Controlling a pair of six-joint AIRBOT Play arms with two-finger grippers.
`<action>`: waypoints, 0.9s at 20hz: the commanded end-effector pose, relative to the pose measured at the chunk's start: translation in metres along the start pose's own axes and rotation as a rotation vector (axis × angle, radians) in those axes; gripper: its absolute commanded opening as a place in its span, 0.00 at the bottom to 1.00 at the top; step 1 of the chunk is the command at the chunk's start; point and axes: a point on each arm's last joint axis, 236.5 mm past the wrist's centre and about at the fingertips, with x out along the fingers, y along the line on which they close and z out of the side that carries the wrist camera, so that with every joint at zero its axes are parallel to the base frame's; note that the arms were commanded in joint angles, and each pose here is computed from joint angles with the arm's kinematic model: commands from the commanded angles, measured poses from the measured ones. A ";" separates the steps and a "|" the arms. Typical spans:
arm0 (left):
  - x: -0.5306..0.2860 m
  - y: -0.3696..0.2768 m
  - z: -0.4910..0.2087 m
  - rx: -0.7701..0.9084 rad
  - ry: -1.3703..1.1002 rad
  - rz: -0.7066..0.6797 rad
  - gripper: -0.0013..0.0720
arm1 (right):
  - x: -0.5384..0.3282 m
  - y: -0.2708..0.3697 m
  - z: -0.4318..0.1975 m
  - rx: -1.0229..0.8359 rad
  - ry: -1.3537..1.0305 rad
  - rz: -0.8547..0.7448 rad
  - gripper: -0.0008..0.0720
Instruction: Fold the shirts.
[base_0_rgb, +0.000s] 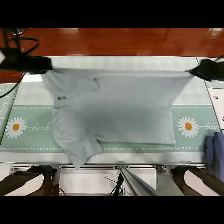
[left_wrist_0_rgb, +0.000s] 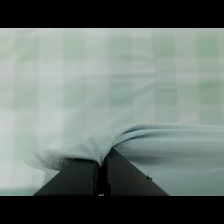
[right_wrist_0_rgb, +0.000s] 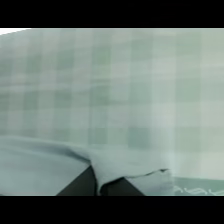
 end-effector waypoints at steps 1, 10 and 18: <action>0.071 -0.006 0.017 -0.142 -0.003 -0.034 0.05 | 0.079 -0.028 0.027 0.098 0.023 0.042 0.04; 0.150 -0.025 -0.013 -0.264 0.150 -0.113 0.05 | 0.154 -0.050 0.043 0.200 0.108 0.100 0.04; 0.094 -0.006 -0.008 -0.131 0.300 -0.147 0.05 | 0.118 -0.056 0.026 0.250 0.208 0.233 0.04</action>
